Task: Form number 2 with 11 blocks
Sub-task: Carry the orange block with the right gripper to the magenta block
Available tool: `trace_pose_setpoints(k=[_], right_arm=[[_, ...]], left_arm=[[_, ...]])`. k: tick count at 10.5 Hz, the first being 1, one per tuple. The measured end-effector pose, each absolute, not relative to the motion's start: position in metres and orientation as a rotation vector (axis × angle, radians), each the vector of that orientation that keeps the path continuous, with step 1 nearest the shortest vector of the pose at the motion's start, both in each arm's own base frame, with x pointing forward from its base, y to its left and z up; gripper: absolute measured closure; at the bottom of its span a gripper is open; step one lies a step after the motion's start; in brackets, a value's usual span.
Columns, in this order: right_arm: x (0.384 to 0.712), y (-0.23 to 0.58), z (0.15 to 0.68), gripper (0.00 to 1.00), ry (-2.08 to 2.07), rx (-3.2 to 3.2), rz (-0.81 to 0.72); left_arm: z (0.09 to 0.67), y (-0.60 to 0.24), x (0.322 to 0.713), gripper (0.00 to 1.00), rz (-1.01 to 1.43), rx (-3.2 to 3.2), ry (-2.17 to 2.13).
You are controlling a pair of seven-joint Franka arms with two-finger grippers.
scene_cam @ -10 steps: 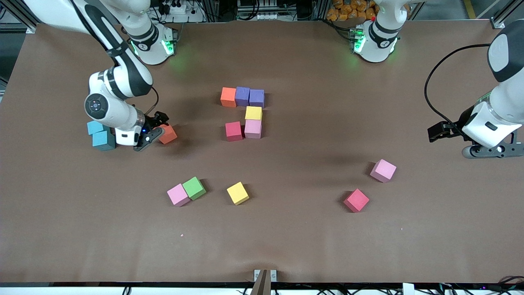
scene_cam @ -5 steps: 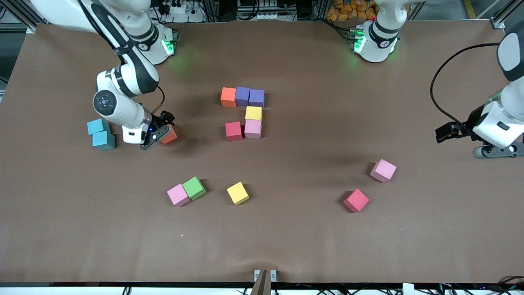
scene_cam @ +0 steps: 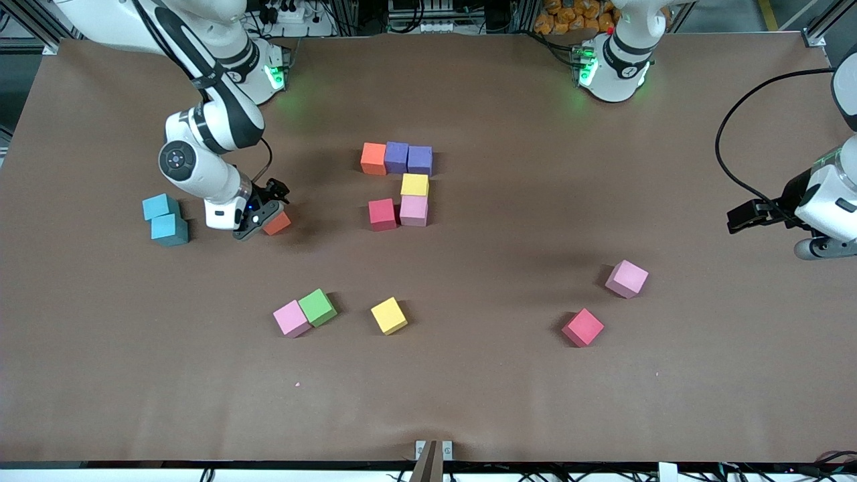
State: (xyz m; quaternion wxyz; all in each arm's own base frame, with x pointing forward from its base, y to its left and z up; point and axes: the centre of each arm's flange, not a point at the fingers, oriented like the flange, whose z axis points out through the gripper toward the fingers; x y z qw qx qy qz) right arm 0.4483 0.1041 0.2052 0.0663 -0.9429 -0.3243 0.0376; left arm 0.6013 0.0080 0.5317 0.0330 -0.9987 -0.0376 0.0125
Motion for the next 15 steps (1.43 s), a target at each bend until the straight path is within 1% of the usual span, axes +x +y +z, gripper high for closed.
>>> trace_pose_setpoints(k=[4,5,6,7,9,11,13,15], right_arm=[[0.441,0.105,0.2,0.01,-1.022,-2.84,0.103],[0.441,0.105,0.2,0.15,-1.066,-2.839,0.097],[0.441,0.105,0.2,0.3,-1.094,-2.839,0.094],[0.442,0.105,0.202,0.38,-1.104,-2.842,0.087],[0.45,0.107,0.21,0.4,-1.129,-2.848,0.046],[0.459,0.139,0.23,0.41,-1.246,-2.826,-0.029],[0.454,0.212,0.254,0.42,-1.447,-2.738,-0.116],[0.439,0.285,0.277,0.42,-1.721,-2.616,-0.145]], left_arm=[[0.531,0.007,0.6,0.0,0.057,-3.072,-0.114],[0.53,0.005,0.599,0.0,0.07,-3.072,-0.109],[0.529,0.002,0.598,0.0,0.083,-3.072,-0.1],[0.529,-0.002,0.598,0.0,0.09,-3.072,-0.091],[0.529,-0.002,0.597,0.0,0.092,-3.072,-0.09],[0.528,-0.002,0.598,0.0,0.095,-3.072,-0.09],[0.527,-0.002,0.598,0.0,0.097,-3.072,-0.089],[0.527,-0.002,0.598,0.0,0.098,-3.072,-0.089]])
